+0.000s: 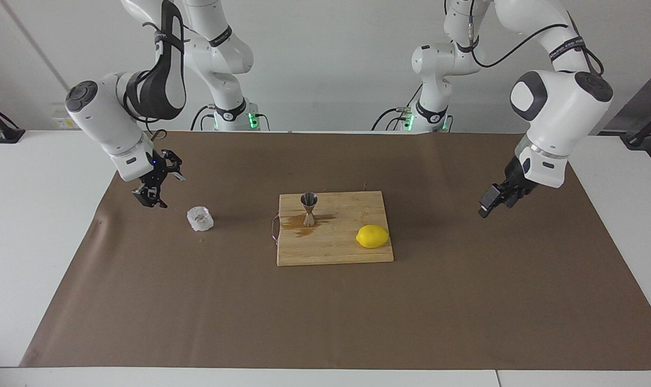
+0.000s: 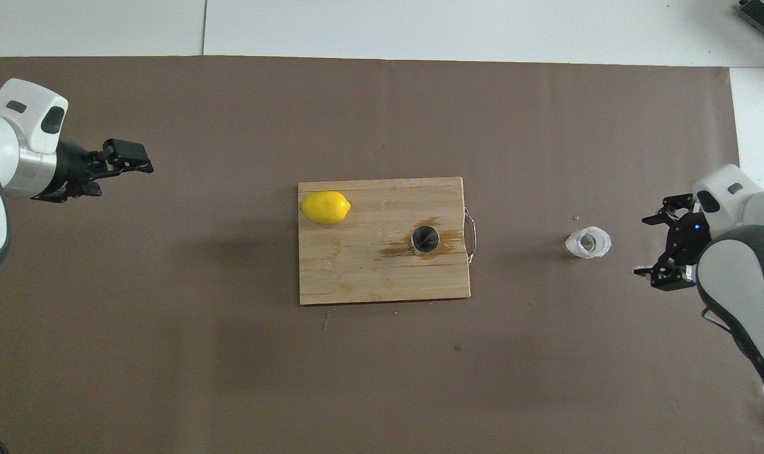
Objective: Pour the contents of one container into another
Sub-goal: 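Retract the left gripper while the right gripper reaches the white cup, then close the right gripper around the small white cup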
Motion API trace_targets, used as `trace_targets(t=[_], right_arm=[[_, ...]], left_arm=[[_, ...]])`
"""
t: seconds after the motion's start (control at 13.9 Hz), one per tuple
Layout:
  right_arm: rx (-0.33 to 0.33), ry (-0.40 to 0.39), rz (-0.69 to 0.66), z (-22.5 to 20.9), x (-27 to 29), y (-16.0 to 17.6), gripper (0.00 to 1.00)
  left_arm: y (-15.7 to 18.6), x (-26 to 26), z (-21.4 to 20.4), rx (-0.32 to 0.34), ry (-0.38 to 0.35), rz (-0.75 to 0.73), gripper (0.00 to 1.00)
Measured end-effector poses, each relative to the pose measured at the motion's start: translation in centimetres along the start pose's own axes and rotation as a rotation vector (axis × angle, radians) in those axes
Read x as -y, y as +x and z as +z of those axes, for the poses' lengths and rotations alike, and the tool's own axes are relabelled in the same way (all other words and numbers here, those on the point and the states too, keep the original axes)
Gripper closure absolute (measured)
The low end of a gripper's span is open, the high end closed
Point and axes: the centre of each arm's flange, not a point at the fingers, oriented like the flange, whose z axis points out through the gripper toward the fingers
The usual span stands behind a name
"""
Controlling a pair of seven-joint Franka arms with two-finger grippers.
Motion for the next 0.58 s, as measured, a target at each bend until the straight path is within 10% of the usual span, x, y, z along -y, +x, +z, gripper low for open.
trace_targets(t=[0.58], right_arm=[[-0.145, -0.035, -0.122, 6.5, -0.4, -0.8, 0.0]], left_arm=[[-1.0, 1.8, -8.5, -0.025, 0.073, 0.244, 0.0]])
